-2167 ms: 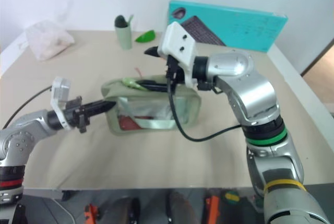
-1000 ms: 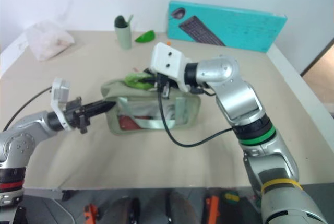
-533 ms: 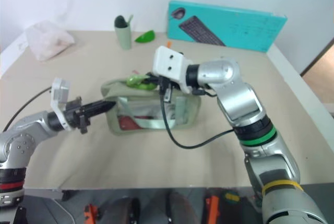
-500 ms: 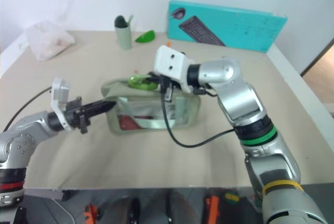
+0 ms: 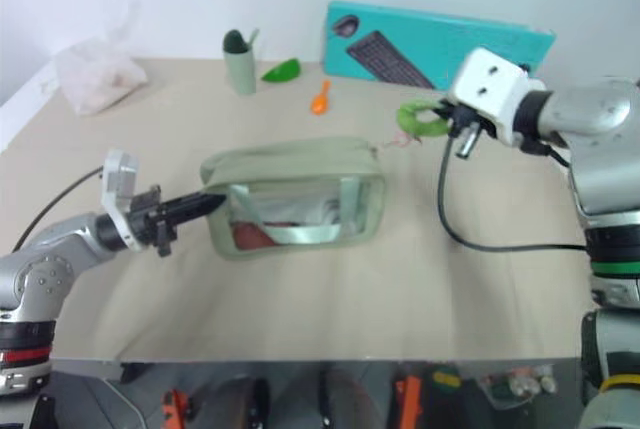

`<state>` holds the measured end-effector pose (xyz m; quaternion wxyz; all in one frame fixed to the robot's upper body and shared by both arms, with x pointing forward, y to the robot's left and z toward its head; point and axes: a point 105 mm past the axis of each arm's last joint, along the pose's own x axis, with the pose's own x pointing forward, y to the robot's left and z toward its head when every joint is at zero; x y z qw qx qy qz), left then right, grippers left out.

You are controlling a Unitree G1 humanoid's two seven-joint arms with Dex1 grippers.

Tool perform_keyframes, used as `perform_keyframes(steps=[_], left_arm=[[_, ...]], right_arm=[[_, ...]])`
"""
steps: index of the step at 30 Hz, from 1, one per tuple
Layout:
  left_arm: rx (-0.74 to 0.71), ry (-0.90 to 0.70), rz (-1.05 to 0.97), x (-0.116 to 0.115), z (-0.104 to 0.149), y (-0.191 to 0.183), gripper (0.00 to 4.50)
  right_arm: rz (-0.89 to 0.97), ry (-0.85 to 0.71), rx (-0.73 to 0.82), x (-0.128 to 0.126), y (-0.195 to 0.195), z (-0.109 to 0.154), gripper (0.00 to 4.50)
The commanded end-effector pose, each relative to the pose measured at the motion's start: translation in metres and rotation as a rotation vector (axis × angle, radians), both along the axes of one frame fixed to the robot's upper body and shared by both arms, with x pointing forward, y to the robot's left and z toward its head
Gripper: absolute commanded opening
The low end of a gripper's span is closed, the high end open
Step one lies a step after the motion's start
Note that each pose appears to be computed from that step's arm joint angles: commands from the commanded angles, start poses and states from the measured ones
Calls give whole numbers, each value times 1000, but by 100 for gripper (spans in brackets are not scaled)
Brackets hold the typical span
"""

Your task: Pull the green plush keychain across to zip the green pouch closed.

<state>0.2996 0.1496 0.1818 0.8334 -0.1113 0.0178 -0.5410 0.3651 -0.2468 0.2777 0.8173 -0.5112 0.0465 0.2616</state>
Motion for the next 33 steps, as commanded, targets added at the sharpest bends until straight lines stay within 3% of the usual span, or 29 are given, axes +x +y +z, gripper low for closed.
perform_keyframes(steps=[1, 4, 9, 12, 19, 24, 25, 28, 29, 31, 33], left_arm=[[4, -28, 12, 1, 6, 6, 0], [5, -25, 9, 1, 5, 6, 0], [3, -25, 4, 1, 6, 5, 0], [0, -18, 3, 0, 7, 5, 0], [-8, -11, 18, 1, 8, 7, 0], [-28, 15, 34, 3, 8, 7, 0], [-30, 23, 32, 3, 8, 6, 0], [-48, 38, 47, 6, 10, 7, 0], [-65, 49, 49, 7, 12, 8, 77], [-91, 62, 33, 5, 16, 7, 145], [-96, 56, 28, 3, 19, 7, 211]], right_arm=[[-220, -57, -96, -7, -61, 10, 8], [-195, 38, -104, -8, -52, -33, 8], [-49, 186, 27, -8, 16, -107, 8], [19, 247, 69, -15, 47, -132, 8], [24, 265, 70, -13, 51, -136, 8], [5, 244, 108, -7, 45, -123, 8], [9, 243, 138, -7, 45, -118, 72], [-33, 217, 211, -2, 37, -105, 158], [-38, 215, 230, -2, 34, -102, 204], [-50, 218, 282, -4, 27, -95, 277], [-40, 231, 338, -10, 19, -88, 301]])
